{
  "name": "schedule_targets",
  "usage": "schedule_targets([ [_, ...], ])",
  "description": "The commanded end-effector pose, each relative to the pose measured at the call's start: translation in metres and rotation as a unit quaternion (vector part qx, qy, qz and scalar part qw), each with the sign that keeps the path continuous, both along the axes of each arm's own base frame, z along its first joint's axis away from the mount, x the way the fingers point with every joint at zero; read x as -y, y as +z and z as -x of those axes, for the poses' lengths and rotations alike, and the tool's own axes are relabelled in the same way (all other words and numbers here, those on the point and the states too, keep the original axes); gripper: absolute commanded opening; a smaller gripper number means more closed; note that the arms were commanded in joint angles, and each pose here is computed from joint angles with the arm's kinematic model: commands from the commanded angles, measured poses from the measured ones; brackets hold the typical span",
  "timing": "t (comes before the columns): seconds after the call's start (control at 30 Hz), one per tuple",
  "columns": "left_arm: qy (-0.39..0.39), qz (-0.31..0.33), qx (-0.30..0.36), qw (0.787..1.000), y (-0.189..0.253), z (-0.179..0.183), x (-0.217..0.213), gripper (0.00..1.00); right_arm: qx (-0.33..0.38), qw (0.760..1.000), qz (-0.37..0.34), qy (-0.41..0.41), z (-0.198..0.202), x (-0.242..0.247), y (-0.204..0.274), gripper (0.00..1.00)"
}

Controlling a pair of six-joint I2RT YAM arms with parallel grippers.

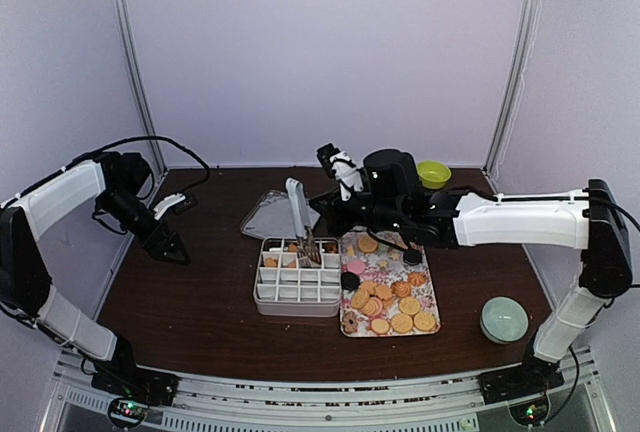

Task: Pack the cookies
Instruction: Pick up the clamp from the packing box.

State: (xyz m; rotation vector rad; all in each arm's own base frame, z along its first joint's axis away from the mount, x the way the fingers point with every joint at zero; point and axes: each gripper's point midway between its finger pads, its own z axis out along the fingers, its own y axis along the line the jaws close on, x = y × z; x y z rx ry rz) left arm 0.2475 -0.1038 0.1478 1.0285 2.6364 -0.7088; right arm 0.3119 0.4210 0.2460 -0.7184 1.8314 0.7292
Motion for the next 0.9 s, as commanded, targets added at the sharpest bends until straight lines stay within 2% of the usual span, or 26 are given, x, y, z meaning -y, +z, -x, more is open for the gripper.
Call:
schedule_targets([
  [0.0,0.001,-0.001,0.006,1.000,0.006,-0.008,-0.002,0.86,0.051,0.998,-0.040,-0.016,0.000,0.012,0.040,0.00],
  [0.5,0.002,0.015,0.013,1.000,0.014,-0.013,0.003,0.86,0.073,0.992,-0.102,-0.030,0.012,0.031,0.084,0.00],
  [0.67,0.001,0.022,0.018,1.000,0.018,-0.015,0.005,0.87,0.058,0.995,-0.077,-0.020,0.013,0.026,0.067,0.00],
  [0.77,0.001,0.022,0.016,1.000,0.017,-0.016,0.005,0.87,0.042,0.998,-0.055,-0.013,0.015,0.025,0.046,0.26],
  [0.87,0.000,0.019,0.016,1.000,0.016,-0.015,0.004,0.88,0.037,0.998,-0.045,-0.005,0.017,0.025,0.033,0.38],
])
